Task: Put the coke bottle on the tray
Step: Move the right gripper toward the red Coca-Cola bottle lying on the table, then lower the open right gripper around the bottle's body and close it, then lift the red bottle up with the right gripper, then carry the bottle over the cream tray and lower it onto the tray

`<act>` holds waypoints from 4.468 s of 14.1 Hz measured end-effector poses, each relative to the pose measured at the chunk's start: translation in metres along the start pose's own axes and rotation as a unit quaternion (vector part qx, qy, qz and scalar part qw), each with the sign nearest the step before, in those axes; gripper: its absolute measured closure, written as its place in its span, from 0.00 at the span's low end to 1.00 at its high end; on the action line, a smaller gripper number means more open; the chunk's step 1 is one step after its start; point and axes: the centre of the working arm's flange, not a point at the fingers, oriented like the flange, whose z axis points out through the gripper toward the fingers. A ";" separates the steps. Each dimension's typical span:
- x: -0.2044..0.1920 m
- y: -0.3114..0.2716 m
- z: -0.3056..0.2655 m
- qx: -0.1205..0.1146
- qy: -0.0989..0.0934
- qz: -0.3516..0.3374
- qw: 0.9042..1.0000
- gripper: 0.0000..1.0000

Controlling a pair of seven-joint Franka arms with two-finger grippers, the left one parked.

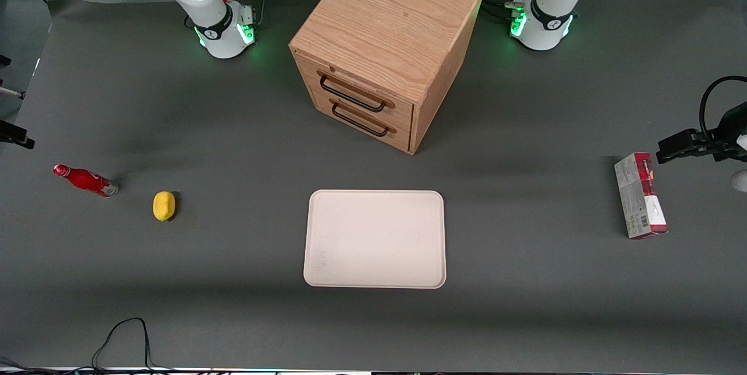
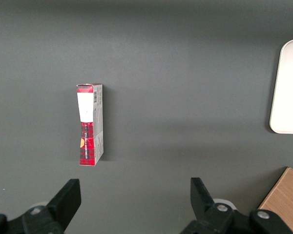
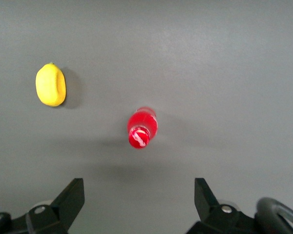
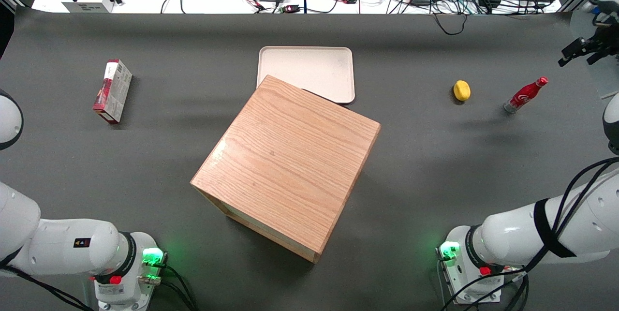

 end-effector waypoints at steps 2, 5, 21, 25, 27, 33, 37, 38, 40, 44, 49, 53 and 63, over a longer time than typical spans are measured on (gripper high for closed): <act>-0.001 -0.005 0.016 -0.001 0.006 -0.001 1.000 0.00; -0.002 -0.006 0.036 -0.006 0.004 -0.002 1.000 0.00; 0.016 -0.002 0.114 0.007 0.013 -0.047 0.999 0.00; 0.016 -0.002 0.114 0.007 0.013 -0.048 0.999 0.38; 0.016 -0.002 0.114 0.007 0.013 -0.048 0.999 0.63; 0.017 -0.003 0.113 0.007 0.014 -0.050 0.999 0.69; 0.046 -0.006 0.051 0.029 0.010 -0.071 0.997 0.69; 0.056 -0.007 0.020 0.033 0.009 -0.081 0.996 0.69; 0.067 -0.013 -0.050 0.038 0.004 -0.101 0.994 0.69; 0.055 -0.026 -0.182 0.024 0.005 -0.122 0.992 0.69; 0.059 -0.072 -0.237 0.022 0.007 -0.138 0.990 0.69; 0.120 -0.237 -0.228 0.023 -0.003 -0.147 0.989 0.69; 0.148 -0.603 -0.163 0.023 0.032 -0.193 0.980 0.69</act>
